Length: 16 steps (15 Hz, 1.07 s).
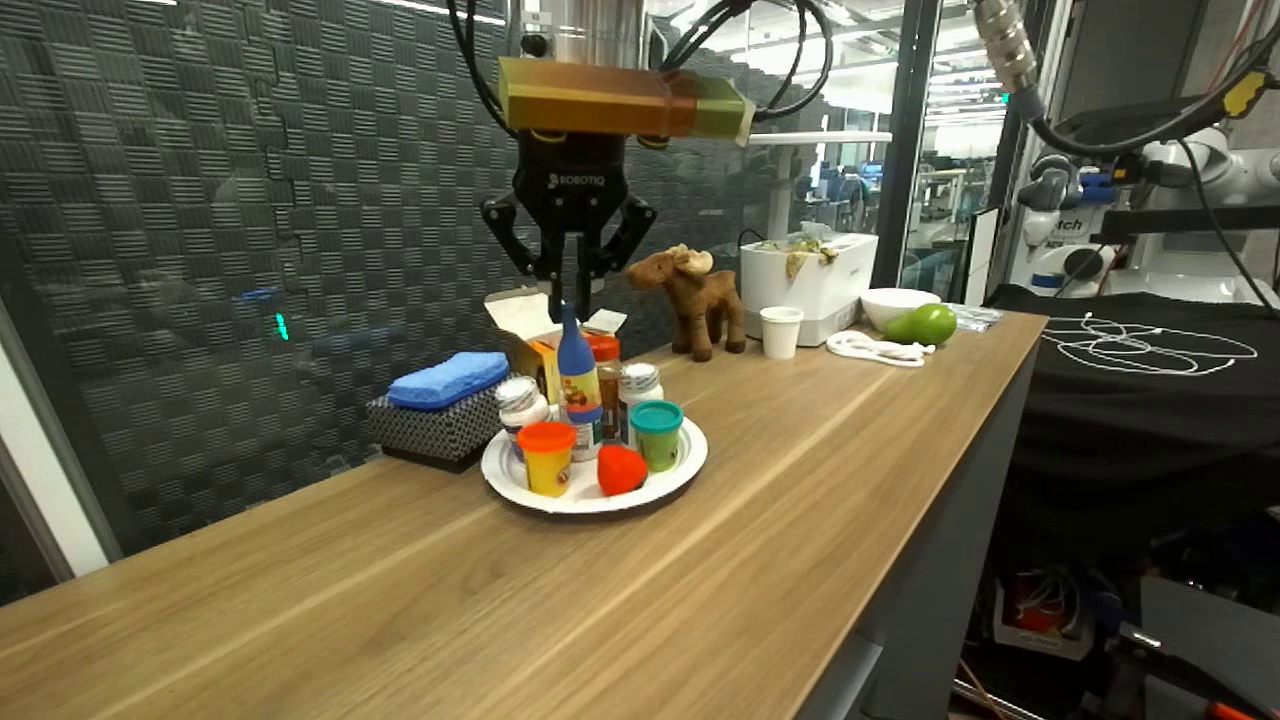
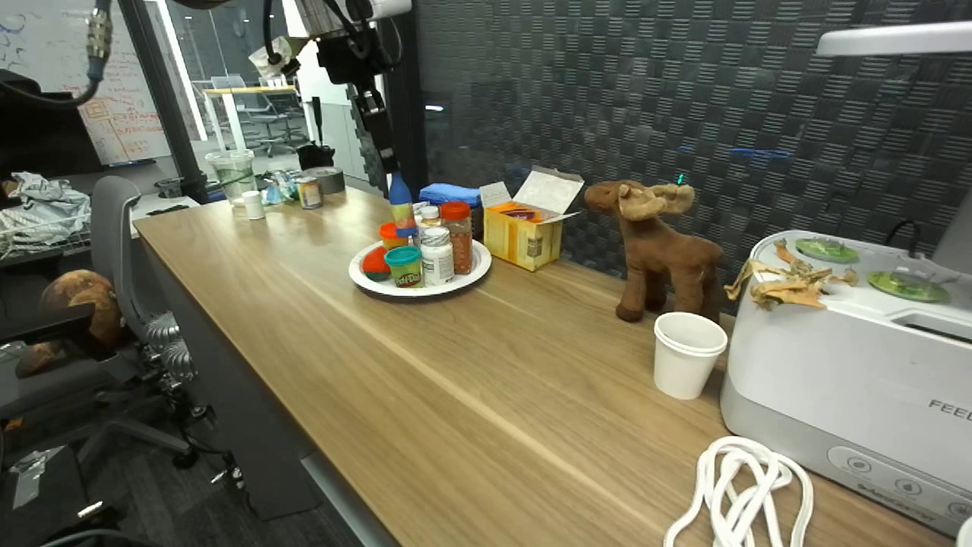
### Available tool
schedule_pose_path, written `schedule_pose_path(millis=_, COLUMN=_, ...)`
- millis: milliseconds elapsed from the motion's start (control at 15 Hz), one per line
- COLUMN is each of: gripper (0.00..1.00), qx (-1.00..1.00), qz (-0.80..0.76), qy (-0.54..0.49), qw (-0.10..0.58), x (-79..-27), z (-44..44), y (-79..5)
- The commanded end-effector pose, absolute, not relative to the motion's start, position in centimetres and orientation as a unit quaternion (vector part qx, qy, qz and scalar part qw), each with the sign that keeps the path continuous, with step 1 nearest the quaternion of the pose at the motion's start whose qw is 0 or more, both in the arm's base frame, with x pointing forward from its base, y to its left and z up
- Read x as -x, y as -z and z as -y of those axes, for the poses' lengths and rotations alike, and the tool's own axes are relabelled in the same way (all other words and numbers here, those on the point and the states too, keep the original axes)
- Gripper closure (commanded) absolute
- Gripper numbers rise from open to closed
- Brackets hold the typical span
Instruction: Put the containers and strawberry on the white plate
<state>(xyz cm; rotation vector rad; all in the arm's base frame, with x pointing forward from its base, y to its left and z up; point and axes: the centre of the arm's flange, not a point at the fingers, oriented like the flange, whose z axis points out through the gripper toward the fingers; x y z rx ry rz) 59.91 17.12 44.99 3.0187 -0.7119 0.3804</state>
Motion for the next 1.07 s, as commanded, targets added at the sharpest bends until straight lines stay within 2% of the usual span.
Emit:
schedule_pose_path(millis=0, gripper=0.95, qx=-0.967, qz=0.217, qy=-0.131, qw=0.001, x=-58.8, z=-17.9, y=-45.8)
schedule_pose_path(millis=267, gripper=0.95, qx=-0.971, qz=0.199, qy=-0.136, qw=0.0, x=-58.6, z=-18.4, y=-44.4)
schedule_pose_path(millis=667, gripper=0.95, qx=-0.972, qz=0.163, qy=-0.162, qw=0.038, x=-58.8, z=-18.0, y=-43.0)
schedule_pose_path(millis=1000, gripper=0.95, qx=-0.976, qz=0.143, qy=-0.16, qw=0.029, x=-58.1, z=-18.0, y=-41.3)
